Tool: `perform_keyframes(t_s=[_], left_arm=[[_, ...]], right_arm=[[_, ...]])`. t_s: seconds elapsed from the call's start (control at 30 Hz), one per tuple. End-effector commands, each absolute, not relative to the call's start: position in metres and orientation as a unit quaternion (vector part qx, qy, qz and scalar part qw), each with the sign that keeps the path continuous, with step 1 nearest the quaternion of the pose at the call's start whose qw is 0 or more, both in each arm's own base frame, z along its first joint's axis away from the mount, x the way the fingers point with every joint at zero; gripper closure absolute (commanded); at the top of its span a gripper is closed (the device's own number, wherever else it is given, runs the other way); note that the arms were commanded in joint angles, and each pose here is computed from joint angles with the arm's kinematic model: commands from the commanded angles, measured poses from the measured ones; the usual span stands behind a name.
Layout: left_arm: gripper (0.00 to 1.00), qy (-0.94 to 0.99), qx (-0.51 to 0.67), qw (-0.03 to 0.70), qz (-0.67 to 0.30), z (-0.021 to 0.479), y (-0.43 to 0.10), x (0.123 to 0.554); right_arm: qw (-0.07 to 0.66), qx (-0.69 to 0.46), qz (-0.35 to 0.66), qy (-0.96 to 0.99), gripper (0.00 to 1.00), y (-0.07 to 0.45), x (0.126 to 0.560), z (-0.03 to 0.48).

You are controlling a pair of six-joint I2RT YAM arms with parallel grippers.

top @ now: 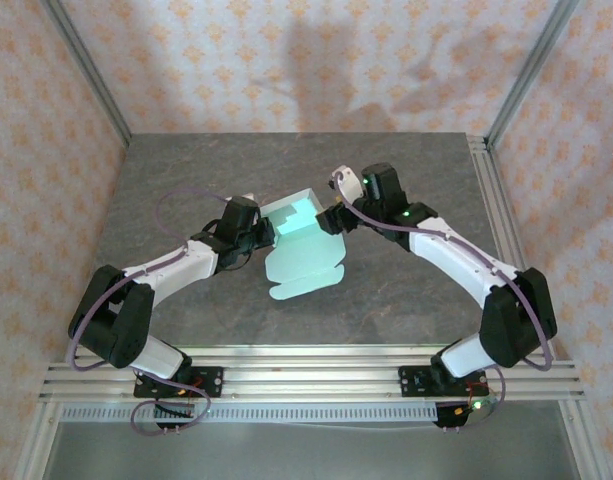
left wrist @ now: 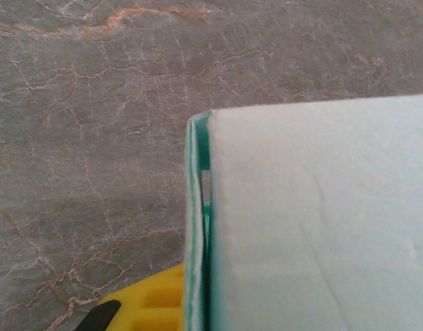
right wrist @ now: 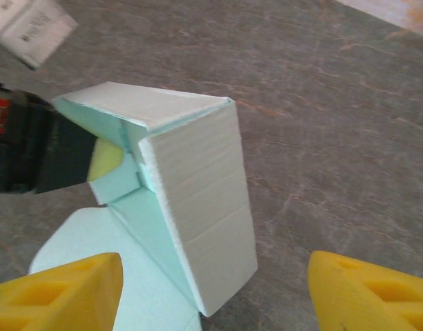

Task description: Fold the paper box

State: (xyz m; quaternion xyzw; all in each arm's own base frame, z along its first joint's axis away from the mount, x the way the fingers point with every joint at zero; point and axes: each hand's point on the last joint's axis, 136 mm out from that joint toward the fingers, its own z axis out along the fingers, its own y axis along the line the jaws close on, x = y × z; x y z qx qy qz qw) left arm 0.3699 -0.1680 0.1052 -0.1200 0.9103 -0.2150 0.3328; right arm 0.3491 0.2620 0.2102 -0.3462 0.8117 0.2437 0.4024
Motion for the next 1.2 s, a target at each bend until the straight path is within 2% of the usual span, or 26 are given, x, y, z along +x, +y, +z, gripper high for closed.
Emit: perform_keyframes(t_s=[0.0,0.37,0.6,0.73,0.93,1.17], left_arm=[[1.0,0.902,-0.101,0.347,-0.237,0.126,-0.178,0.374],[1.0,0.902,-0.08,0.337,-0.258,0.128,-0.188,0.372],[1.0,0.904,-0.076,0.333,-0.257,0.126,-0.189,0.372],[1.0,0.906,-0.081,0.332,-0.25,0.124,-0.186,0.372],[1.0,0.917,-0.103,0.332,-0.193,0.12,-0.164,0.37],[1.0,0.957,-0.062,0.266,-0.097,0.113,-0.135,0.353]], right_arm=[[0.372,-0.38,0.318,0.785,0.29,0.274,0.33,0.212],[0.31,-0.417,0.335,0.786,0.32,0.282,0.338,0.19],[0.295,-0.419,0.343,0.787,0.44,0.287,0.343,0.187],[0.301,-0.411,0.332,0.794,0.42,0.284,0.345,0.189],[0.377,-0.345,0.286,0.811,0.31,0.267,0.365,0.208],[0.455,-0.205,0.228,0.836,0.3,0.231,0.39,0.224]])
